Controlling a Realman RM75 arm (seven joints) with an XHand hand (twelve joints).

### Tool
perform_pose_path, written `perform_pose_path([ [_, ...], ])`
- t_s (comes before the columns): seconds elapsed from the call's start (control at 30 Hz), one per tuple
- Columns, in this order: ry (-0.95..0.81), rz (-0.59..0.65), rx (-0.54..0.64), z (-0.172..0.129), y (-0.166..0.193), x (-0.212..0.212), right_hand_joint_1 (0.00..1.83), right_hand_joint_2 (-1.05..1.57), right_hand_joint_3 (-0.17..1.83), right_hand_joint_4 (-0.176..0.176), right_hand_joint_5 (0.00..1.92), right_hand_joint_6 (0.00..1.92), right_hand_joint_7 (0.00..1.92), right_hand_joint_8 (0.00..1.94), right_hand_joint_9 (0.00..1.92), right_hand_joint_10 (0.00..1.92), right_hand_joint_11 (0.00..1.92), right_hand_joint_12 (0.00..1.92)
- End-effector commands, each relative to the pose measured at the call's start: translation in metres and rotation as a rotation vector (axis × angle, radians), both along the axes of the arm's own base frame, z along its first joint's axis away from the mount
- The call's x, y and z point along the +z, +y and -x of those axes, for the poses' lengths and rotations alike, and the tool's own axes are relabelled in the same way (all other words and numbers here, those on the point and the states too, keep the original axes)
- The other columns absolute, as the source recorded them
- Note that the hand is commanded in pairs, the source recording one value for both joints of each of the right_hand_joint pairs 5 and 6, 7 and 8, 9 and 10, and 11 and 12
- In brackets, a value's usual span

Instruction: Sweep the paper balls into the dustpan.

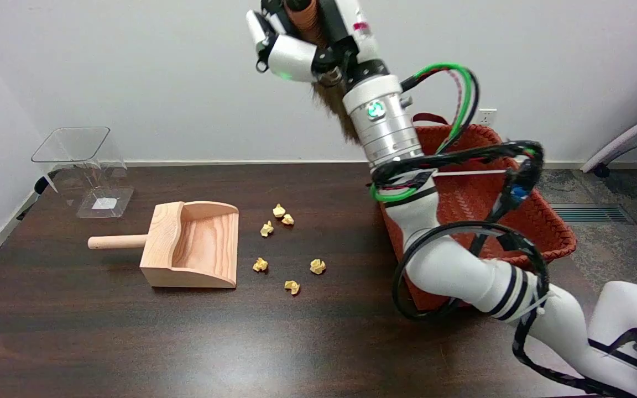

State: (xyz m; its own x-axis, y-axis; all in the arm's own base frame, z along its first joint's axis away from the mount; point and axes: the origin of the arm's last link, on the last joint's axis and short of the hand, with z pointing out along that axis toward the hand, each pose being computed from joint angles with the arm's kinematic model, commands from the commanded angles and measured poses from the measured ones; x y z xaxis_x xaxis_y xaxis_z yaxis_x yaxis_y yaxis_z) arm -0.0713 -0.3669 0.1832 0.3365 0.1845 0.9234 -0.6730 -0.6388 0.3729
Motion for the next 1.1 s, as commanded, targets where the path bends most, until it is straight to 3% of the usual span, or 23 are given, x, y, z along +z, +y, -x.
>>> perform_pose_path([
  [0.03, -0.022, -0.129, -0.320, 0.064, -0.019, -0.048, 1.33, 1.04, 0.87, 0.000, 1.92, 1.92, 1.92, 1.92, 1.92, 1.92, 1.92, 1.92],
  [0.73, 0.014, 0.186, -0.485, 0.114, -0.035, -0.041, 1.34, 1.01, 0.84, 0.000, 1.92, 1.92, 1.92, 1.92, 1.92, 1.92, 1.92, 1.92],
  [1.1, -0.120, 0.357, -0.505, 0.131, -0.032, -0.039, 1.38, 0.88, 0.86, 0.000, 1.92, 1.92, 1.92, 1.92, 1.92, 1.92, 1.92, 1.92],
])
